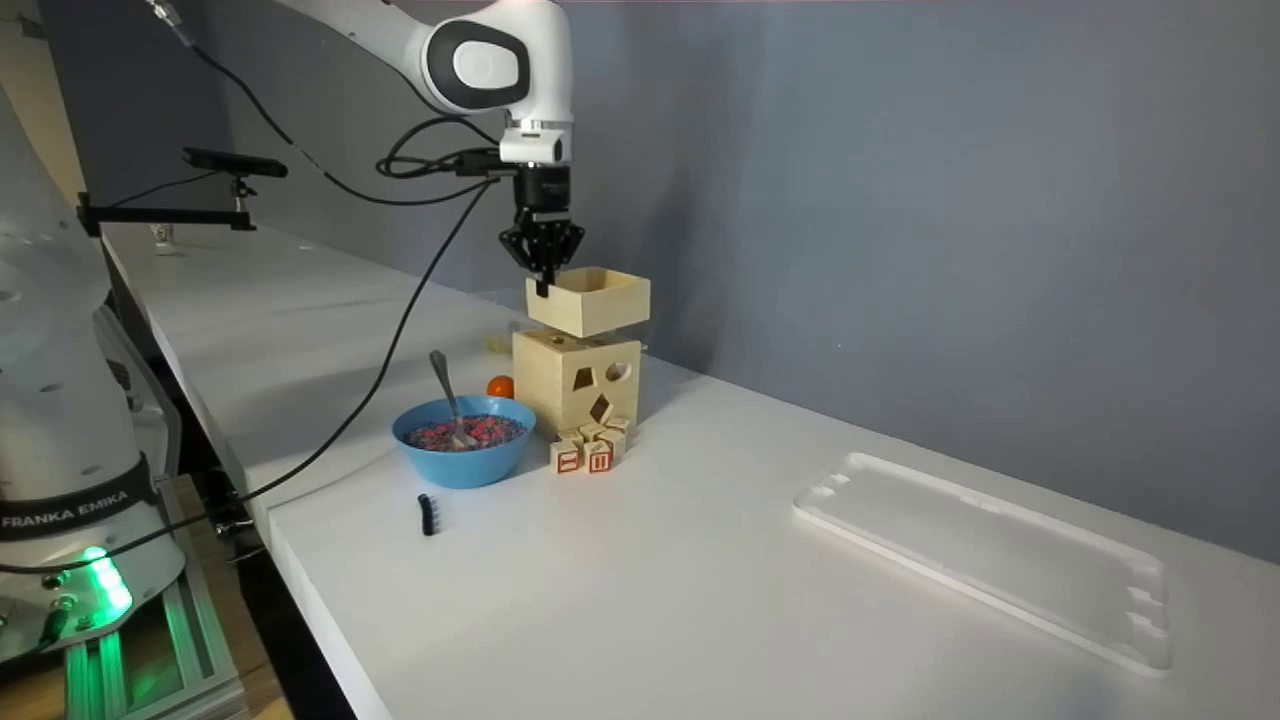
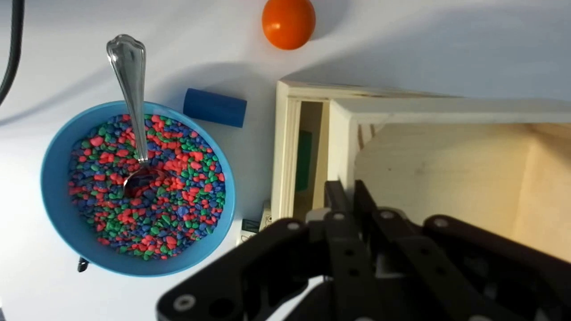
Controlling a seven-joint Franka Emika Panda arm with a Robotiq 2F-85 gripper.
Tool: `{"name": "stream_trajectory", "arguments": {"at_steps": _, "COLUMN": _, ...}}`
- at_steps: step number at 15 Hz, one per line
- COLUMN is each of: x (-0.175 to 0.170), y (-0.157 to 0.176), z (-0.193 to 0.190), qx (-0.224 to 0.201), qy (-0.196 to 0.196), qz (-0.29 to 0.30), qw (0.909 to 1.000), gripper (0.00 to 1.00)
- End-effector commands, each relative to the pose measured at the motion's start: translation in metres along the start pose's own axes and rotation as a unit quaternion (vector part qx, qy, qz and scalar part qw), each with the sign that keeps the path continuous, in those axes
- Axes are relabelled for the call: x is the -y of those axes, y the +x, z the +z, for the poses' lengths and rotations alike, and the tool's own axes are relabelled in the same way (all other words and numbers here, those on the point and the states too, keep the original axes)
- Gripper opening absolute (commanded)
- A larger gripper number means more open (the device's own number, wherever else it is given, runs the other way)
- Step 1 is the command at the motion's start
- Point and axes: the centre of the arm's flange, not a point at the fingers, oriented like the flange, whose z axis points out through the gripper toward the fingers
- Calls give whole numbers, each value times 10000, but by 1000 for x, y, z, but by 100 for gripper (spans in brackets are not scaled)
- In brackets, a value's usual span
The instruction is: Pour the coffee pods into the transparent container
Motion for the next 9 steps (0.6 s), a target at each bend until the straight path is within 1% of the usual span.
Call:
{"name": "stream_trajectory", "arguments": {"at_steps": 1, "x": -4, "y": 2, "z": 14, "qx": 40, "qy": -72, "qz": -99, "qw": 9999, "gripper": 2}}
{"name": "stream_trajectory", "arguments": {"at_steps": 4, "x": -9, "y": 1, "z": 20, "qx": 5, "qy": -236, "qz": -157, "qw": 9996, "gripper": 2}}
{"name": "stream_trajectory", "arguments": {"at_steps": 7, "x": -11, "y": 3, "z": 17, "qx": -92, "qy": -260, "qz": -150, "qw": 9995, "gripper": 2}}
{"name": "stream_trajectory", "arguments": {"at_steps": 9, "x": -14, "y": 4, "z": 14, "qx": -133, "qy": -282, "qz": -38, "qw": 9995, "gripper": 2}}
